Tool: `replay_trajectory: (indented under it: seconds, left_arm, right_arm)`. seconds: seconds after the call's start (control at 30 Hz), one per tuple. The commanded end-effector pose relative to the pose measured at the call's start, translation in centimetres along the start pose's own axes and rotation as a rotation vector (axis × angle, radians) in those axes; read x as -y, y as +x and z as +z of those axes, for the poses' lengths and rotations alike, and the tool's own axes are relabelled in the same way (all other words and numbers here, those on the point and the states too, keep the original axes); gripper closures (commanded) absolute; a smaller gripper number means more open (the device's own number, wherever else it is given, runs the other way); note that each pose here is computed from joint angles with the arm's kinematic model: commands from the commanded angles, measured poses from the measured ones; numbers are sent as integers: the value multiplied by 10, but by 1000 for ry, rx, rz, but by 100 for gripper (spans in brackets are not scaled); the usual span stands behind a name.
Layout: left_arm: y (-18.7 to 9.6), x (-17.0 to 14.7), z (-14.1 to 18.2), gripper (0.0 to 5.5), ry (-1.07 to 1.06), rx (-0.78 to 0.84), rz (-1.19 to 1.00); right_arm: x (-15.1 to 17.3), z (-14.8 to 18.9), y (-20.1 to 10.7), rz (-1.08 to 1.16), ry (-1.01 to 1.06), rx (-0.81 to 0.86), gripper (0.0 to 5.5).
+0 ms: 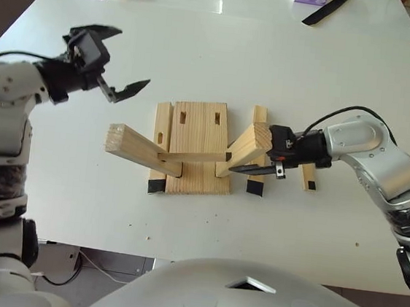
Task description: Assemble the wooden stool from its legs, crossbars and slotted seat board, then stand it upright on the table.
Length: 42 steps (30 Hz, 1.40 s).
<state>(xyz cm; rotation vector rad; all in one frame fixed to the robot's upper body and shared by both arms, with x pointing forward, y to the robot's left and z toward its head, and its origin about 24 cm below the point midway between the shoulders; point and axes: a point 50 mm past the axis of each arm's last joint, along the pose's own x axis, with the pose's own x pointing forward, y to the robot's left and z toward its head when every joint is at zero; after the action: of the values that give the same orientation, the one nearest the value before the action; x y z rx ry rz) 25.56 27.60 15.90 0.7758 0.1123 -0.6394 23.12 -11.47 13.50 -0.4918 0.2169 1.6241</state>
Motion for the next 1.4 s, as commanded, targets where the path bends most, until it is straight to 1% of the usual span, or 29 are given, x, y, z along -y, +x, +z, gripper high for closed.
replay_trajectory:
  seconds: [0.03, 0.17, 0.27, 0.33, 0.4, 0.5, 0.57, 0.73, 0.83, 1.03, 1.13, 1.17, 1.23, 1.33, 1.4]
  left_arm:
    - [-10, 27, -14, 10, 53, -105, 107]
    - [8, 53, 8, 10, 57, -56, 166]
    - [13, 75, 21, 10, 20, -13, 173]
    - [12, 88, 20, 10, -17, -24, 170]
    - [11, 93, 17, 10, -31, -47, 184]
    - [13, 87, 6, 10, -54, -102, 247]
    - [15, 77, -3, 10, -71, -135, 310]
    - [19, 57, -11, 10, -62, -152, 422]
    - [16, 48, -18, 10, -56, -165, 474]
    - [7, 23, -19, 10, -26, -155, 558]
    - [7, 22, -15, 10, -45, -155, 552]
    - [12, 30, -10, 10, -73, -143, 517]
    - [30, 58, 10, 10, -151, -95, 395]
    - [57, 103, 52, 10, -284, 2, 192]
    - [68, 116, 67, 10, -311, 21, 134]
  right_arm:
    - [-18, -43, -14, -15, 203, -209, 346]
    - [-17, -45, -12, -24, 208, -215, 346]
    - [-12, -45, -11, -43, 208, -218, 346]
    - [-7, -46, -14, -70, 210, -229, 346]
    - [-1, -48, -17, -95, 212, -242, 346]
    - [7, -53, -21, -139, 221, -263, 346]
    - [13, -57, -22, -168, 228, -276, 346]
    - [23, -60, -20, -197, 228, -293, 346]
    - [25, -59, -19, -196, 224, -293, 346]
    - [23, -62, -21, -183, 229, -308, 346]
    - [21, -63, -19, -176, 232, -309, 346]
    - [21, -63, -19, -175, 232, -308, 346]
    - [21, -63, -18, -173, 235, -310, 346]
    - [23, -63, -16, -169, 233, -313, 346]
    - [28, -60, -12, -165, 225, -310, 346]
